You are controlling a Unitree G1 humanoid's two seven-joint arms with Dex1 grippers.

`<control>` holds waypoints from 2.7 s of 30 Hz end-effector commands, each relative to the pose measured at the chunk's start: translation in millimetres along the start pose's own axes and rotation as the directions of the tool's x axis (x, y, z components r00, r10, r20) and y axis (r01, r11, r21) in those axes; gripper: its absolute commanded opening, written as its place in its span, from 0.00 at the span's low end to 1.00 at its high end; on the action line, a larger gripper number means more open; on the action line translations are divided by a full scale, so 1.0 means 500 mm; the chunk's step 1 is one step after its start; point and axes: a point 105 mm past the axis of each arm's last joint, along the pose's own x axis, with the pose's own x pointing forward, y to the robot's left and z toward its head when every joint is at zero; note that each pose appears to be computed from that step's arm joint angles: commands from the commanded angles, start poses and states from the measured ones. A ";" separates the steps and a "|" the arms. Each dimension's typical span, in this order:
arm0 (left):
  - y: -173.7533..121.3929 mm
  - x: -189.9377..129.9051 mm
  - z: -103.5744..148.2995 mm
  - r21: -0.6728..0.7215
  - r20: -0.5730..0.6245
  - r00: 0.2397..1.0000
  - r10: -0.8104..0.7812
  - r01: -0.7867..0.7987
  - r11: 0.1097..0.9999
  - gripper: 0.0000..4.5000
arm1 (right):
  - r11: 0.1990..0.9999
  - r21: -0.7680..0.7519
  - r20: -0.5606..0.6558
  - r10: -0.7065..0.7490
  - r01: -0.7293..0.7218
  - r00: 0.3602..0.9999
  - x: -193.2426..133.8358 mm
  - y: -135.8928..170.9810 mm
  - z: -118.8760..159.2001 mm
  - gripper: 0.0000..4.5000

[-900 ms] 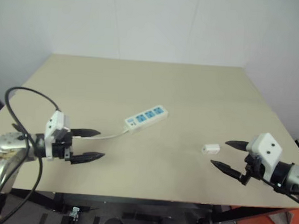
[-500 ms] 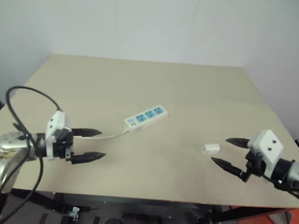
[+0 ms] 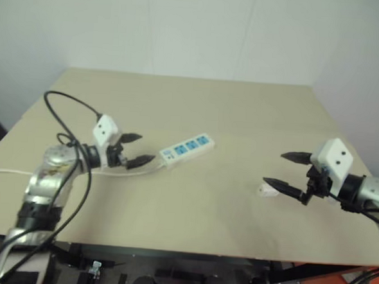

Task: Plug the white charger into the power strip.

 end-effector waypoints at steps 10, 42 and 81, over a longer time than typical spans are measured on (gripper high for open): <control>-0.025 0.130 -0.052 0.037 0.068 0.995 -0.075 0.073 0.997 1.00 | 0.998 -0.057 0.040 0.031 -0.029 0.999 0.007 -0.009 0.039 0.99; -0.068 0.184 -0.149 -0.083 -0.038 0.990 -0.135 0.131 0.988 0.73 | 0.999 -0.047 0.053 0.029 -0.027 0.998 -0.001 0.008 0.058 1.00; -0.259 0.078 -0.165 0.012 -0.108 0.735 -0.669 0.674 0.739 0.73 | 0.785 -0.220 -0.613 0.351 -0.579 0.708 0.114 -0.033 -0.113 1.00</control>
